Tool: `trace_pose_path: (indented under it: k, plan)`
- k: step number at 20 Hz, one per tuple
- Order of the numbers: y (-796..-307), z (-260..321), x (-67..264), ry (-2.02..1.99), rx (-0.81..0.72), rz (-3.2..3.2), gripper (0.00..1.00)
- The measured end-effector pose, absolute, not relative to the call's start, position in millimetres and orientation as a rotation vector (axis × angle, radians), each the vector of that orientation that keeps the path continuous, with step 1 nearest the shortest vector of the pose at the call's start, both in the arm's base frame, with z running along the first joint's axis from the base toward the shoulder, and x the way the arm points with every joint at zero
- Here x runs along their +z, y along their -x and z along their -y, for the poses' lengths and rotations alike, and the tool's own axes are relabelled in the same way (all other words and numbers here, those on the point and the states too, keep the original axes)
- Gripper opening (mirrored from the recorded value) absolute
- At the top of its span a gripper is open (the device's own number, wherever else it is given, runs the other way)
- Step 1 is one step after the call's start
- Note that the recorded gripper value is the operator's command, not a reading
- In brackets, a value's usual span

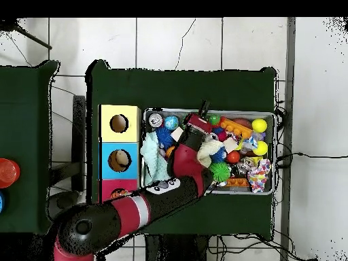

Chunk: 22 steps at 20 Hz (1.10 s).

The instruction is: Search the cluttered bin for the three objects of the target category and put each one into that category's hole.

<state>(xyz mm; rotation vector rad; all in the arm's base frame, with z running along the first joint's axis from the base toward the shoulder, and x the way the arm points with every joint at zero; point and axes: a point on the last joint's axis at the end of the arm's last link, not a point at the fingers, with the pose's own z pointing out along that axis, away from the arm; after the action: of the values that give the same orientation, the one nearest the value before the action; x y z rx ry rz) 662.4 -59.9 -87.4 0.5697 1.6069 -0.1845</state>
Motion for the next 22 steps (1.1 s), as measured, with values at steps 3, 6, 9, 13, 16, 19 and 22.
trace_pose_path:
  k: [3,6,9,13,16,19,22]
  plan:
    - [-676,94,-90,-0.668,-0.151,-1.772,0.0]
    - [-685,154,-72,-0.787,-0.137,-1.947,0.0]
    - [-685,209,-52,-0.906,-0.178,-2.072,0.0]
    - [-681,252,-16,-1.042,-0.271,-2.249,0.0]
    - [-674,251,-13,-1.073,-0.309,-2.344,0.0]
    - [-665,234,-18,-1.079,-0.336,-2.468,0.0]
    - [-662,200,-31,-1.024,-0.323,-2.58,0.0]
